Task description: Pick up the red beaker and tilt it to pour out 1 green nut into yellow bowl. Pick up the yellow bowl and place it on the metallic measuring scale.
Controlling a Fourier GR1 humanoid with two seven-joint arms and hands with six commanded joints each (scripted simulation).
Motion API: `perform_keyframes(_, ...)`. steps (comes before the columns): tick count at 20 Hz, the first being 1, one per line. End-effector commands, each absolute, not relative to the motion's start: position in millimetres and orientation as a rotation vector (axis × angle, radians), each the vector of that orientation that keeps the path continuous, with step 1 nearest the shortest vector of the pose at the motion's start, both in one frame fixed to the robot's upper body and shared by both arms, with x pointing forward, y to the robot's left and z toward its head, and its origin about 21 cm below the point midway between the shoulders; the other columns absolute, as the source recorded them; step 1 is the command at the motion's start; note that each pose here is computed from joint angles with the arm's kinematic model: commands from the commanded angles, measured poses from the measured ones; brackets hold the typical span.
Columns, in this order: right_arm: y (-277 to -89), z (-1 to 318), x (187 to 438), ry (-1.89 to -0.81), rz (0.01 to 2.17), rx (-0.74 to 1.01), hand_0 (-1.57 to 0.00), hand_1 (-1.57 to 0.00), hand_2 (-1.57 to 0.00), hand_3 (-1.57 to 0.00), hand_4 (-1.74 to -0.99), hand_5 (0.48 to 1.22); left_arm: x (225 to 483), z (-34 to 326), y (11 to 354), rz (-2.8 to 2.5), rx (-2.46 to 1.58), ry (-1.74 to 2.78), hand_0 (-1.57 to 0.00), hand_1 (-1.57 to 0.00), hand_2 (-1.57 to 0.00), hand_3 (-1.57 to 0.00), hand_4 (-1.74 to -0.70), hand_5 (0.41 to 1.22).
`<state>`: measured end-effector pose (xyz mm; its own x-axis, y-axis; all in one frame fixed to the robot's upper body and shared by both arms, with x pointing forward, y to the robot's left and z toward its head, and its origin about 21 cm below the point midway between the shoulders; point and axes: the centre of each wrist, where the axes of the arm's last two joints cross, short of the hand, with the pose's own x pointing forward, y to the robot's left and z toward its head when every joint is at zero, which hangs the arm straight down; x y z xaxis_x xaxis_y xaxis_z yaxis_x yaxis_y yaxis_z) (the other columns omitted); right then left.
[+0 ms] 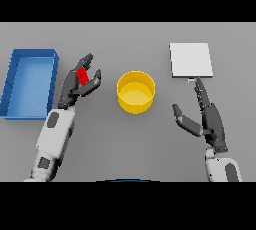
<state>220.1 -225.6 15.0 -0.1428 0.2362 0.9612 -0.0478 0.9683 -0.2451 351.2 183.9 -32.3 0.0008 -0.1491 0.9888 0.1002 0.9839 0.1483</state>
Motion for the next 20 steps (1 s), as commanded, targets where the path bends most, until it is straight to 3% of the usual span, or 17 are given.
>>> perform_keyframes(1, -226.7, 14.9, 220.2, -1.699, 0.251, -0.15, 0.0, 0.0, 0.0, 0.0, -1.236, 0.647, 355.6, -30.5, 184.8, -0.184, 0.056, -1.551, -0.38, -0.41, -0.46, -0.52, -1.41, 0.874)
perform_keyframes(3, -223.5, 15.3, 221.4, -1.7, 0.239, -0.137, 0.0, 0.0, 0.0, 0.0, -1.239, 0.648, 355.3, -33.6, 177.5, -0.198, 0.118, -1.543, -0.76, -0.78, -0.84, -0.88, -1.52, 0.999)
perform_keyframes(5, -226.5, 15.7, 217.5, -1.705, 0.246, -0.137, 0.0, 0.0, 0.0, 0.0, -1.239, 0.648, 353.6, -31.7, 174.8, -0.253, 0.15, -1.561, -1.05, -1.07, -1.11, -1.06, -1.59, 1.079)
perform_keyframes(7, -226.5, 14.7, 217.5, -1.706, 0.245, -0.136, 0.0, 0.0, 0.0, 0.0, -1.242, 0.65, 354.5, -32.3, 172.9, -0.254, 0.138, -1.57, -1.24, -1.25, -1.27, -1.15, -1.64, 1.13)
perform_keyframes(8, -227.3, 14.7, 222.1, -1.7, 0.233, -0.131, 0.0, 0.0, 0.0, 0.0, -1.25, 0.647, 355.6, -32.0, 170.9, -0.261, 0.136, -1.567, -1.3, -1.31, -1.33, -1.24, -1.6, 1.148)
perform_keyframes(10, -224.3, 16.1, 220.4, -1.717, 0.233, -0.114, 0.0, 0.0, 0.0, 0.0, -1.255, 0.644, 354.3, -31.6, 174.4, -0.259, 0.134, -1.574, -1.4, -1.41, -1.42, -1.36, -1.54, 1.174)
perform_keyframes(14, -225.7, 13.8, 221.3, -1.699, 0.241, -0.13, 0.0, 0.0, 0.0, 0.0, -1.246, 0.644, 357.1, -19.0, 174.7, -0.171, 0.004, -1.631, -1.5, -1.5, -1.51, -1.48, -1.66, 1.15)
perform_keyframes(20, -226.1, 12.6, 221.9, -1.726, 0.261, -0.134, 0.0, 0.0, 0.0, 0.0, -1.226, 0.65, 366.6, 20.2, 182.1, -0.227, -0.01, -1.695, -1.55, -1.55, -1.55, -1.55, -1.72, 1.131)
